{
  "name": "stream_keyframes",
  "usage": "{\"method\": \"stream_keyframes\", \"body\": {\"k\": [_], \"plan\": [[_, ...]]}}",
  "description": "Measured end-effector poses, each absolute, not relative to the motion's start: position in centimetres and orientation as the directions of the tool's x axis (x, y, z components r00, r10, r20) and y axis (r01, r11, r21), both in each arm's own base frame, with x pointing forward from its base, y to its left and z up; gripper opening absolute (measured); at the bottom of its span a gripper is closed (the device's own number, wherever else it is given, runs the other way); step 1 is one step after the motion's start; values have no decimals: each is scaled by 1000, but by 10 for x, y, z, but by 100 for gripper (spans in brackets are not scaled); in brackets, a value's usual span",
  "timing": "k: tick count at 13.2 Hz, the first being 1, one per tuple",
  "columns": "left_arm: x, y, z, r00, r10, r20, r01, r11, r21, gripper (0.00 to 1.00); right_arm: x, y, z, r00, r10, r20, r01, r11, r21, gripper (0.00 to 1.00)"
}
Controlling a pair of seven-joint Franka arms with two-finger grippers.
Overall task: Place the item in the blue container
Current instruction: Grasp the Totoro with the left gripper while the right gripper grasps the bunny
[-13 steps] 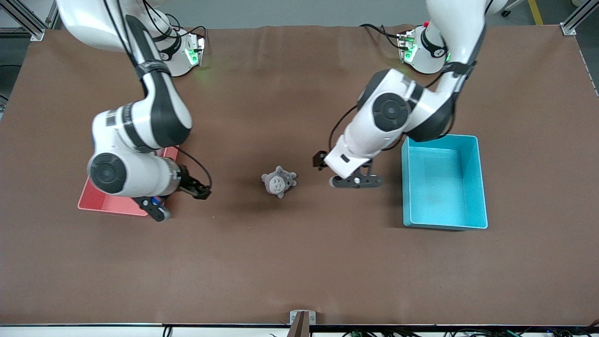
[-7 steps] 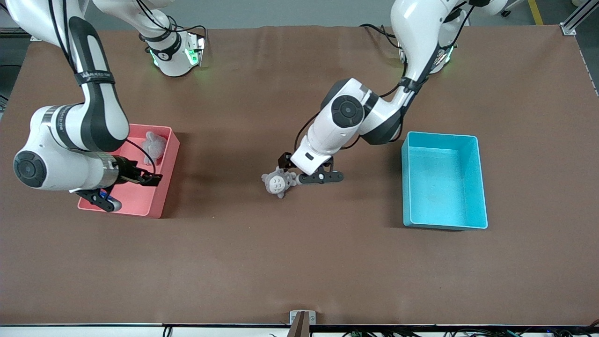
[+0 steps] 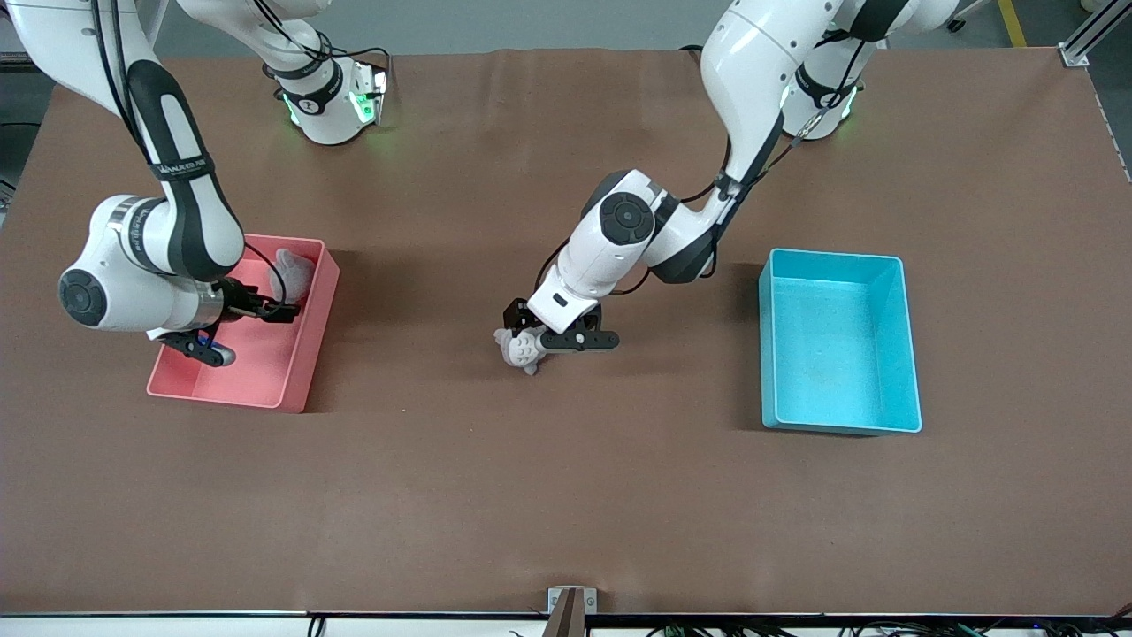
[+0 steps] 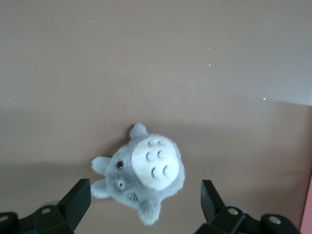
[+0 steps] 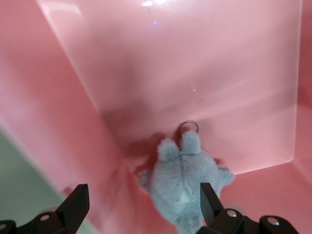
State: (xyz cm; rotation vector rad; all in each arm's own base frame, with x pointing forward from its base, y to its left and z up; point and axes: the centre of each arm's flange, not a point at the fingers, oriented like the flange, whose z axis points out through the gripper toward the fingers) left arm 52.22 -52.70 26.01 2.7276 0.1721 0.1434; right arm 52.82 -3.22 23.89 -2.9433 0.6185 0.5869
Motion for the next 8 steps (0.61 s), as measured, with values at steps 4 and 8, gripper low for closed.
{"method": "stream_keyframes", "body": {"k": [4,8], "plan": [[514,-544,232,988,130,88,83,-908,410,98,507,-31,214,856,-331,-396,-362,-932,-3,100],[497,-560,219,992,99,80,59,-914,401,98,497,-46,200,847,-318,-426,-355,-935,-7,100]]}}
